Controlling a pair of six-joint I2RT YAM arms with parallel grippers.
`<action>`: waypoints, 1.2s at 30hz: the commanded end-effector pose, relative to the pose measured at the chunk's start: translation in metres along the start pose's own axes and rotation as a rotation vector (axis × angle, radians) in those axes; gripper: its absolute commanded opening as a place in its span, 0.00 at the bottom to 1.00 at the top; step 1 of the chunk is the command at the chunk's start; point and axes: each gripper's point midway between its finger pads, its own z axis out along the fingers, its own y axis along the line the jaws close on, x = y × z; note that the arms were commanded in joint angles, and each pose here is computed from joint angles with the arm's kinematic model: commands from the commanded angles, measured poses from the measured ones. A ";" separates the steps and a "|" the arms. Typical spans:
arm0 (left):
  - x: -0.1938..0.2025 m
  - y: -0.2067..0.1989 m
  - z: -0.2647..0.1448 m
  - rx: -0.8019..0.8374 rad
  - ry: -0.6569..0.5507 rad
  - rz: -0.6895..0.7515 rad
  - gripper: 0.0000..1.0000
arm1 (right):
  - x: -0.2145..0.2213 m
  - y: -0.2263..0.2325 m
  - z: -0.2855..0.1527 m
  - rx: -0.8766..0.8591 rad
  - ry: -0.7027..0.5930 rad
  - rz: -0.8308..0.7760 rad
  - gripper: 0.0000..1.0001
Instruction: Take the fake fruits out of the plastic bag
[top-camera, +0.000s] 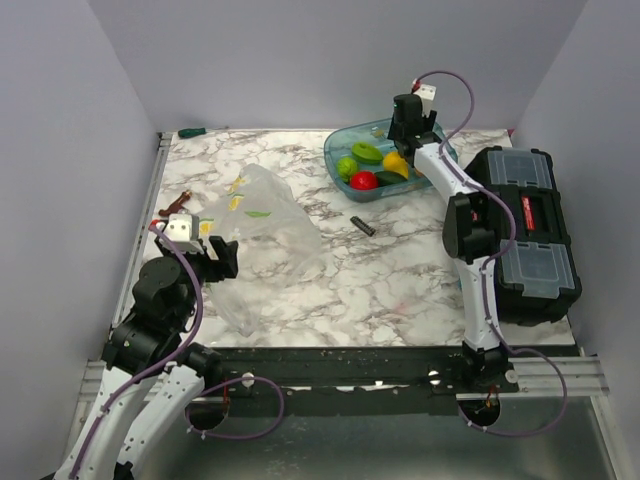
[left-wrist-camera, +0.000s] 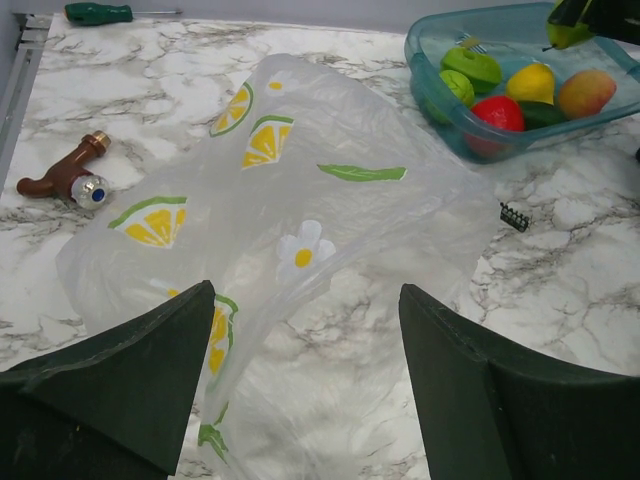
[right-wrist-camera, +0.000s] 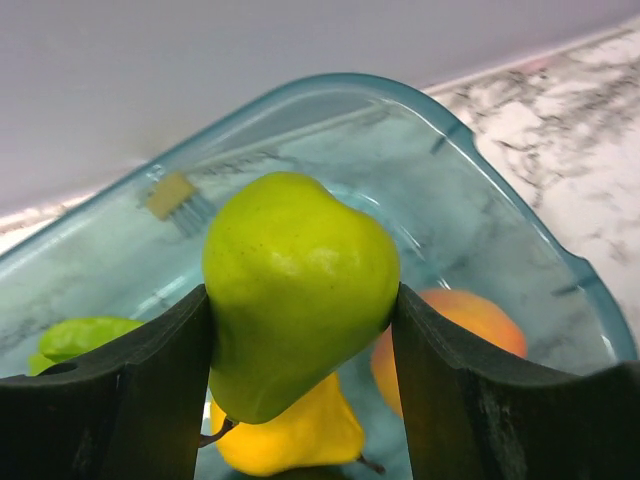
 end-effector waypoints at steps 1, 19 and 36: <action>-0.002 -0.007 0.000 0.046 -0.015 0.008 0.74 | 0.025 0.021 0.019 -0.079 0.085 0.009 0.42; -0.001 -0.012 -0.002 0.076 -0.014 0.010 0.74 | 0.078 0.021 0.052 -0.098 0.188 -0.010 0.88; 0.002 -0.014 0.001 0.088 -0.003 0.015 0.78 | 0.010 -0.006 -0.046 -0.131 0.165 0.014 0.98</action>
